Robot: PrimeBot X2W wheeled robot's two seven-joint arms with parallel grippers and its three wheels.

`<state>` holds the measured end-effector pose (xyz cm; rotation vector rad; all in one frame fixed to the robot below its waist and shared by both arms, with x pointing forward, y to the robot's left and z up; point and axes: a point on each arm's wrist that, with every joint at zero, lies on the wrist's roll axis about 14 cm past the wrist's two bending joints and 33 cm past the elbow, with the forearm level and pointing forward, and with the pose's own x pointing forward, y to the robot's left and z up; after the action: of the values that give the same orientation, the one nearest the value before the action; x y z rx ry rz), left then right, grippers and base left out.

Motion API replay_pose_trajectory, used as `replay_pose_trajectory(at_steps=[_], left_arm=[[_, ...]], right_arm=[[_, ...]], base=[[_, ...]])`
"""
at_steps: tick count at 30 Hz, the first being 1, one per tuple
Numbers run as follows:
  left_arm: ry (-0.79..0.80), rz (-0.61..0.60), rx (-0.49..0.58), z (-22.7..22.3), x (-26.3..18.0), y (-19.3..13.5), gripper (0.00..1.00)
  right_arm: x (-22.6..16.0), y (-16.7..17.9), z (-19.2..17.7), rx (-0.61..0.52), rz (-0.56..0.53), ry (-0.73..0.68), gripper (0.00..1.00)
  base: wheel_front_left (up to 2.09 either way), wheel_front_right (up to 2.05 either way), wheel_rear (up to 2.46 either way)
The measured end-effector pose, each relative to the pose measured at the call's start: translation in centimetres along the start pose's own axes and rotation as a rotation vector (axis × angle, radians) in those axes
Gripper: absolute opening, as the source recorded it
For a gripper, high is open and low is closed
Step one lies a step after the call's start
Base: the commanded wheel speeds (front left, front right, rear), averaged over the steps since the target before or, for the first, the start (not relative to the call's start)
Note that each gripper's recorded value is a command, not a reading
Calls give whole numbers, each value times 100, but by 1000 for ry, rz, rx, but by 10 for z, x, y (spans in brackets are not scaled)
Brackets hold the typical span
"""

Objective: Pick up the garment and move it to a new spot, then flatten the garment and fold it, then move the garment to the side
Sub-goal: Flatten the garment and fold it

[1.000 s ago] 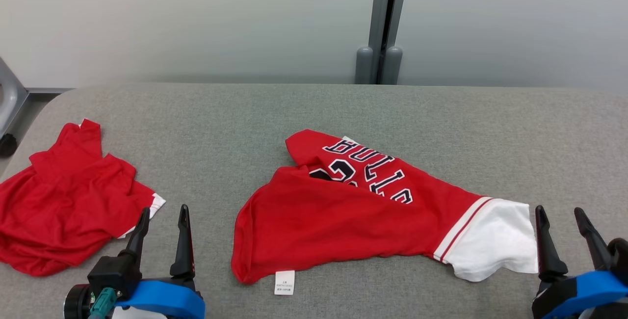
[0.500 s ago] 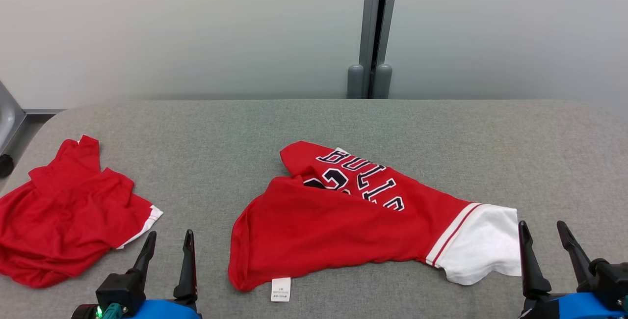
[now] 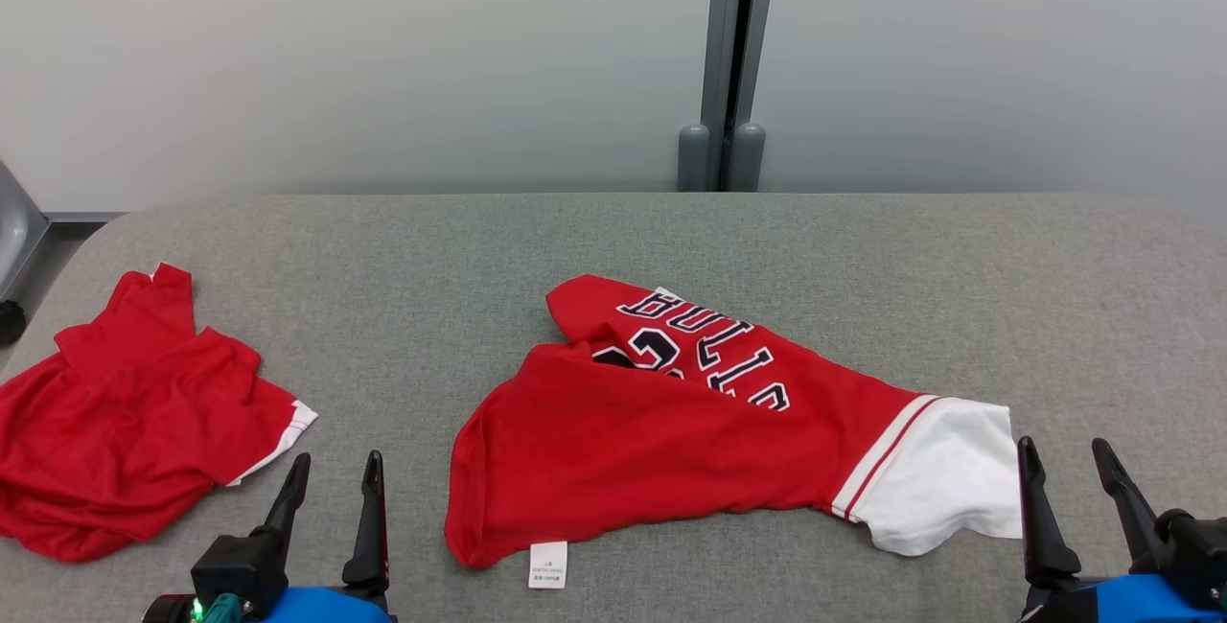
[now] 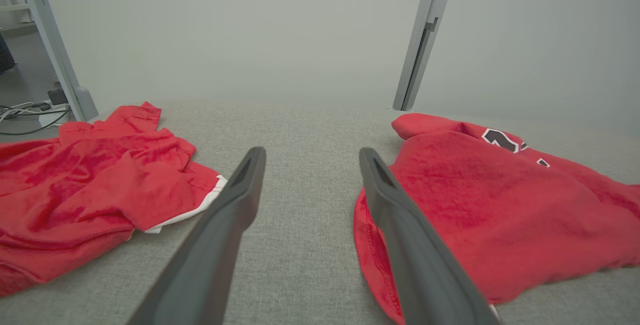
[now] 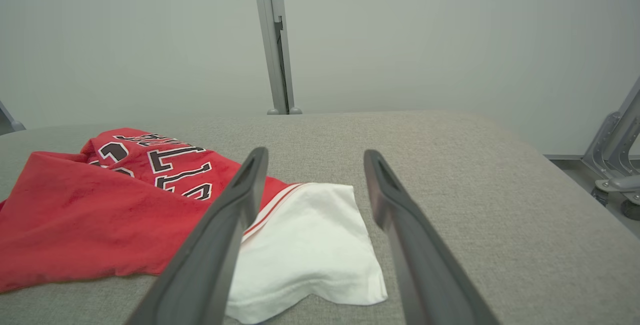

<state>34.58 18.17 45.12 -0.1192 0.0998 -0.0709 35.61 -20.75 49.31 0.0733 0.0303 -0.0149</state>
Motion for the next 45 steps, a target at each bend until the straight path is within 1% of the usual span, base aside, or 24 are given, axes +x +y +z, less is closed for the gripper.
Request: replay_pose_trajectory(at_steps=[3,7,10,11,12,18,20,21,27,32,34,40,43,44,45], left_arm=[[1,-12,2,0,0,-4,100],[25,-68,8,-7,0,-22,100],[71,-96,-6,-21,-3,-34,100],[71,-96,-6,-21,-3,-34,100],[107,-117,-19,-30,-4,-42,100],[270,-160,-52,-71,-12,-60,100],[285,-155,-62,-76,-13,-60,100],[309,-143,-70,-81,-13,-57,100],[374,-103,-102,-96,-10,-48,100],[401,-73,-122,-103,-5,-44,100],[423,-61,-130,-109,-3,-42,100],[436,-48,-145,-113,1,-40,100],[444,-32,-156,-116,3,-38,100],[446,-31,-160,-116,3,-38,96],[447,-31,-162,-117,3,-38,47]], right_arm=[[0,0,1,1,0,1,100],[3,-5,-1,2,-15,24,100],[2,-15,-18,9,-47,103,100],[2,-15,-18,9,-47,103,100],[4,-22,-30,23,-71,163,100],[15,-30,-61,50,-103,293,100],[18,-31,-65,51,-107,304,100],[20,-32,-74,49,-113,339,100],[26,-37,-101,45,-136,435,100],[33,-35,-111,40,-137,469,100],[32,-36,-123,38,-144,526,100],[36,-26,-137,16,-109,582,100],[36,-19,-145,-8,-71,623,100],[36,-17,-147,-16,-62,632,81],[36,-14,-148,-26,-49,636,43]], base=[[0,0,0],[0,0,0],[0,0,0],[0,0,0],[0,0,0],[0,0,0],[0,0,0],[0,0,0],[0,0,0],[0,0,0],[0,0,0],[0,0,0],[0,0,0],[0,0,0],[0,0,0]])
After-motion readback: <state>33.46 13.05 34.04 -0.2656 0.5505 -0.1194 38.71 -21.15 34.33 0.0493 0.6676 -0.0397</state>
